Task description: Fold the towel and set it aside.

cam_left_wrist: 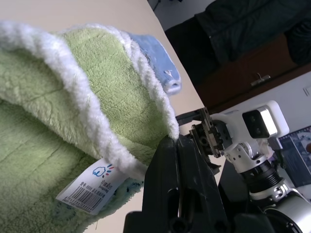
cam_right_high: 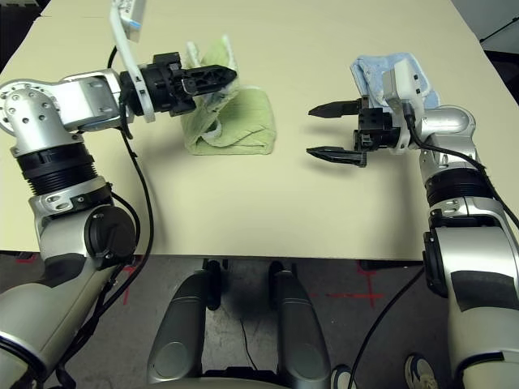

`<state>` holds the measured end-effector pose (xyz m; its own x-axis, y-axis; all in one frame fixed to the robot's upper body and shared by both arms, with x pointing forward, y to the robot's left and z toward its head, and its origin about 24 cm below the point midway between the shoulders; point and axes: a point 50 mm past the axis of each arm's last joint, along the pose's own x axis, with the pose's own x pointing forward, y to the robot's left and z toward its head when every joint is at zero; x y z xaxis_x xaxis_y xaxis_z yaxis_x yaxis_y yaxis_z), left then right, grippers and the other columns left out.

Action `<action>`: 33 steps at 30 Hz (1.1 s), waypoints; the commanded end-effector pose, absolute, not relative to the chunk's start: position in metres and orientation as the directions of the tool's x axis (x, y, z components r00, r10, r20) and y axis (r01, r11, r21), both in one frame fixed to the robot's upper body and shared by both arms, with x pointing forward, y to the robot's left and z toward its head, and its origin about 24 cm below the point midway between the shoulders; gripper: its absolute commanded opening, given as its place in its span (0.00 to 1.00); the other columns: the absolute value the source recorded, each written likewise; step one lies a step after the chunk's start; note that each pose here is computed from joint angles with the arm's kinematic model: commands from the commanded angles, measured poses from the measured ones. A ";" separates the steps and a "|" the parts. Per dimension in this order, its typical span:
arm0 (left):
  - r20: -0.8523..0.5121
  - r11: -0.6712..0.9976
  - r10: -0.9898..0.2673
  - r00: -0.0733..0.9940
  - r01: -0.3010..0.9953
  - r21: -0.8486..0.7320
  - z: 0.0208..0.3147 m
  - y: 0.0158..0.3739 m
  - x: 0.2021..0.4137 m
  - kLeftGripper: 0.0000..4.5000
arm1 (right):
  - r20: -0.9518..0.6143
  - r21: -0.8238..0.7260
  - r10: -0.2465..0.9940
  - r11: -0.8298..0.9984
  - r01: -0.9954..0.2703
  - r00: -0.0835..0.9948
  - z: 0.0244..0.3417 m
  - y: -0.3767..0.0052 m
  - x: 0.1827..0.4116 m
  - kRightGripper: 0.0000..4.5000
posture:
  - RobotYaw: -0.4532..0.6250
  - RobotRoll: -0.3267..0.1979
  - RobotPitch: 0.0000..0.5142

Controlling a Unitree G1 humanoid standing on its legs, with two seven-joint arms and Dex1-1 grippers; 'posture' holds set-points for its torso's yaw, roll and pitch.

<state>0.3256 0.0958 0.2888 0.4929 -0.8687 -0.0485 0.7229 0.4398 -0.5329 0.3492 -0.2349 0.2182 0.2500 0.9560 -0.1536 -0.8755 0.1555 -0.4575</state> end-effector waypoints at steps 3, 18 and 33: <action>-0.114 0.424 -0.894 0.434 0.736 -0.528 0.272 0.085 0.320 0.00 | -0.158 -0.455 0.948 0.177 -0.873 0.275 0.214 -0.243 0.348 1.00 | 0.48 0.62 0.54; -0.169 0.457 -0.882 0.440 0.709 -0.537 0.250 0.066 0.327 0.00 | -0.147 -0.470 0.951 0.175 -0.865 0.273 0.216 -0.240 0.349 1.00 | 0.49 0.62 0.53; -0.134 0.477 -0.867 0.480 0.723 -0.500 0.260 0.059 0.331 0.99 | -0.140 -0.479 0.953 0.171 -0.861 0.267 0.219 -0.232 0.349 1.00 | 0.47 0.62 0.52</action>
